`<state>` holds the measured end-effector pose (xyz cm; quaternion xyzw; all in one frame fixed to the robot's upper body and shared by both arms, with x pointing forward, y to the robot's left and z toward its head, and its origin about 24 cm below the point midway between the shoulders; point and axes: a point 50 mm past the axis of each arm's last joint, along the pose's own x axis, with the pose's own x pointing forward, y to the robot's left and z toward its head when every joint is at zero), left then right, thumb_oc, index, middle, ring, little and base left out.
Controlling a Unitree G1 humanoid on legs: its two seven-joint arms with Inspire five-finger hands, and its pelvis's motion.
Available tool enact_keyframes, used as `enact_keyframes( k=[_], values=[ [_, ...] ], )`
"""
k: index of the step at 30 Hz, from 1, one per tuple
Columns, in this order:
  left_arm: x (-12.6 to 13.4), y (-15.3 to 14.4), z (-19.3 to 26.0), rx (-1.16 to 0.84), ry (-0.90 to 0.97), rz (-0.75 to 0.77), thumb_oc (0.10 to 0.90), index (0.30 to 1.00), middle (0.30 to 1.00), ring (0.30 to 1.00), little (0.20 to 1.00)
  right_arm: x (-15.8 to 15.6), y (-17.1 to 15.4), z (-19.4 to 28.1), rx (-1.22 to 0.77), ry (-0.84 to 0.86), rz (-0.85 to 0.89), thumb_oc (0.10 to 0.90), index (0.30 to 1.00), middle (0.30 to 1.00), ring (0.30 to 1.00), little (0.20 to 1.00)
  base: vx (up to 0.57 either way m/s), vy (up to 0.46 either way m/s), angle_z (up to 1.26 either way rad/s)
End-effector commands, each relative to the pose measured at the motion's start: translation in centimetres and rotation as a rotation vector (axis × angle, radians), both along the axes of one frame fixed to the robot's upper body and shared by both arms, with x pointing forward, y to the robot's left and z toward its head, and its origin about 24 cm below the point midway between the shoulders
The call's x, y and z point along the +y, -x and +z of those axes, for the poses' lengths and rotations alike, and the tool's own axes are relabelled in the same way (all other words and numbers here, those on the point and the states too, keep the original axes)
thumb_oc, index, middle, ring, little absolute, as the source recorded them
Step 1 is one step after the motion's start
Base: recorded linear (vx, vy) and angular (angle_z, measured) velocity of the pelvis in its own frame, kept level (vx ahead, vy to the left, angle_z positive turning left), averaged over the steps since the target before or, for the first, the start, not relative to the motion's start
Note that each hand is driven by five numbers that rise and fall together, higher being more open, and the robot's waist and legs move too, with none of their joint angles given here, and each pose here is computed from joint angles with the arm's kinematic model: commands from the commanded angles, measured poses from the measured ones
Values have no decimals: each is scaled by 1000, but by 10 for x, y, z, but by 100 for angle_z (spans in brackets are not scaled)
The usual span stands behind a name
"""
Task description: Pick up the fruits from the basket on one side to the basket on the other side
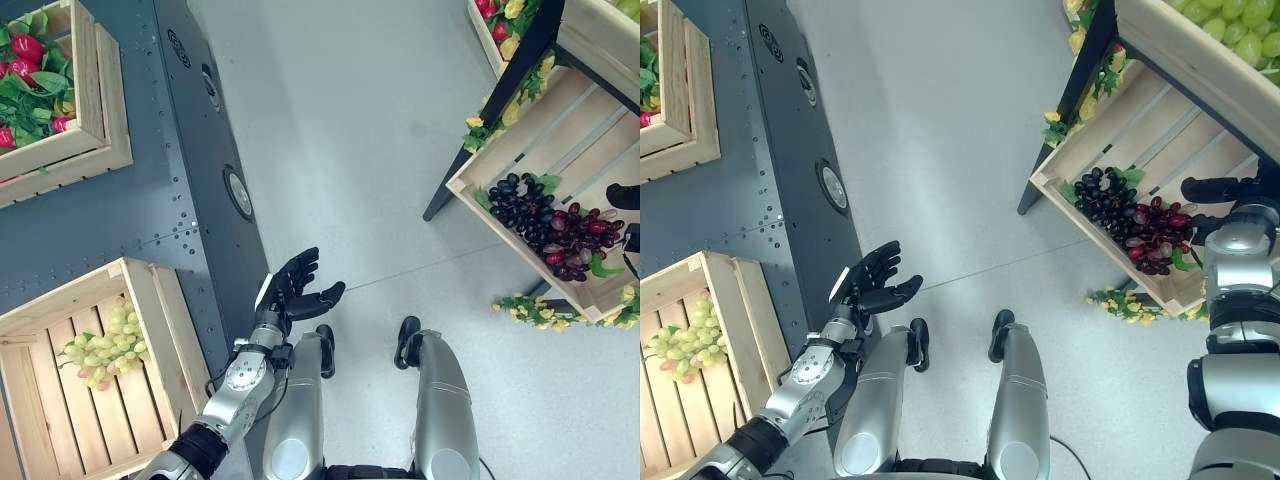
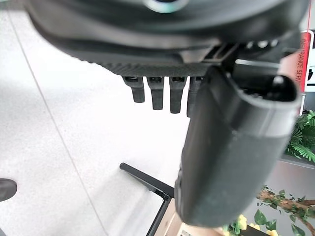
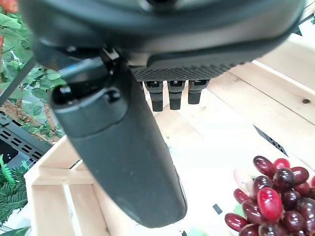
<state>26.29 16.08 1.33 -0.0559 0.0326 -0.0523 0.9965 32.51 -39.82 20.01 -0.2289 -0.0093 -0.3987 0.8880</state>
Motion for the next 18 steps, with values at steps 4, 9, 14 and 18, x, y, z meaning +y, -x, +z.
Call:
enact_keyframes(
  k=[4, 9, 14, 18],
  values=[
    [-9, -1, 33, -180, 68, -62, 800, 900, 900, 900, 900, 27, -4, 41, -293, 94, 193, 800, 900, 900, 900, 900, 9, 29, 0],
    [-15, -4, 33, -178, 61, -79, 800, 900, 900, 900, 900, 75, -16, -2, -255, 75, 397, 800, 900, 900, 900, 900, 23, 0, 3],
    [-19, -9, 28, -161, 51, -77, 800, 900, 900, 900, 900, 126, -20, -52, -167, 52, 558, 800, 900, 900, 900, 900, 58, -19, 0],
    [-15, -9, 23, -141, 35, -75, 800, 900, 900, 900, 900, 156, -14, -85, -102, 4, 647, 800, 900, 900, 900, 900, 67, -39, 7]
  ],
)
